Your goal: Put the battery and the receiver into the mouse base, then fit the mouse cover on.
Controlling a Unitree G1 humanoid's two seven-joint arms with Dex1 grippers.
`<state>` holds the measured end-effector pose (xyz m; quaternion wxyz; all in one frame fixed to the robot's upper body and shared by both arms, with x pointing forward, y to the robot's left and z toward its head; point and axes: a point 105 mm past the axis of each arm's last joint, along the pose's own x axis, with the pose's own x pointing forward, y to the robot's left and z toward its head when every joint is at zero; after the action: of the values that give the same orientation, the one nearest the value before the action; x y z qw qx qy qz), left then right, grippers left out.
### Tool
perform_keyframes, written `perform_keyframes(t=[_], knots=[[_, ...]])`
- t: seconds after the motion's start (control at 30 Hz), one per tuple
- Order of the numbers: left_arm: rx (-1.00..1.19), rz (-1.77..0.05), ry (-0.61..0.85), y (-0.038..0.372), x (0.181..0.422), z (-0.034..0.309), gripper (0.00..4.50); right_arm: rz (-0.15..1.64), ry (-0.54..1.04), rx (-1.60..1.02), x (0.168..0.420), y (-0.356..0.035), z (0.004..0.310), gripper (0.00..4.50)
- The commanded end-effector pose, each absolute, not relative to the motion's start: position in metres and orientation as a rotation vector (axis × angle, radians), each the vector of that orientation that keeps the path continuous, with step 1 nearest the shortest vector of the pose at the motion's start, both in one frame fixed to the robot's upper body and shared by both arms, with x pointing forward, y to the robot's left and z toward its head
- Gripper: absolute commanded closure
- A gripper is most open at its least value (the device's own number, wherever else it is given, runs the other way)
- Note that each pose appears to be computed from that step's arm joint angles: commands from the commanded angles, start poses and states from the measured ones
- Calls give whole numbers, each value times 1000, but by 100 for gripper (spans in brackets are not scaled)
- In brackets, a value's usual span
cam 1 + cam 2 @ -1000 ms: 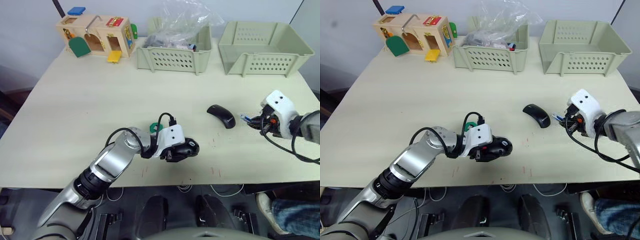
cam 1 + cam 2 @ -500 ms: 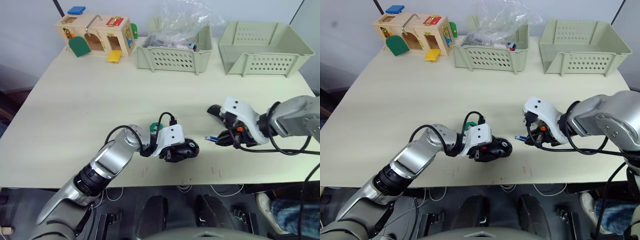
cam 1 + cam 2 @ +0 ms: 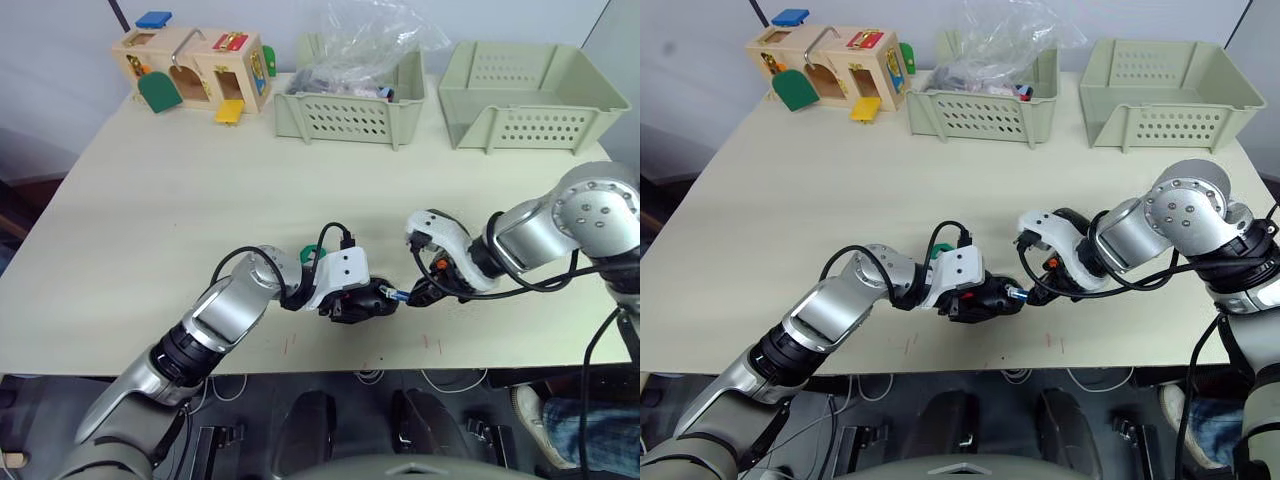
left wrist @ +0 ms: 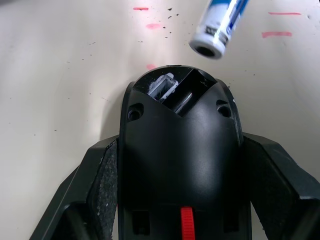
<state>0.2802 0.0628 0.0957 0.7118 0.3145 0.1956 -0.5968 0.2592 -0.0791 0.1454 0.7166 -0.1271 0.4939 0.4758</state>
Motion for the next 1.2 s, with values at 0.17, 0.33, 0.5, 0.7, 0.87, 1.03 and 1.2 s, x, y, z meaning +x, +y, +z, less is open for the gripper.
perform_keyframes(t=[0.17, 0.33, 0.5, 0.7, 0.87, 1.03, 1.2], knots=[[716, -1328, 456, 64, 278, 90, 150, 1033, 1113, -251, 263, -69, 147, 446], [714, -1327, 454, 63, 278, 90, 150, 1012, 1133, -246, 266, -66, 143, 446], [712, -1326, 454, 62, 278, 91, 150, 1002, 1146, -243, 266, -65, 140, 446], [709, -1324, 451, 62, 278, 91, 150, 1000, 1159, -240, 265, -63, 136, 446], [708, -1323, 449, 62, 278, 91, 150, 992, 1177, -243, 264, -59, 128, 446], [706, -1323, 446, 59, 277, 90, 150, 980, 1188, -235, 267, -55, 125, 446], [702, -1321, 448, 59, 277, 90, 150, 964, 1190, -182, 272, -52, 125, 303]])
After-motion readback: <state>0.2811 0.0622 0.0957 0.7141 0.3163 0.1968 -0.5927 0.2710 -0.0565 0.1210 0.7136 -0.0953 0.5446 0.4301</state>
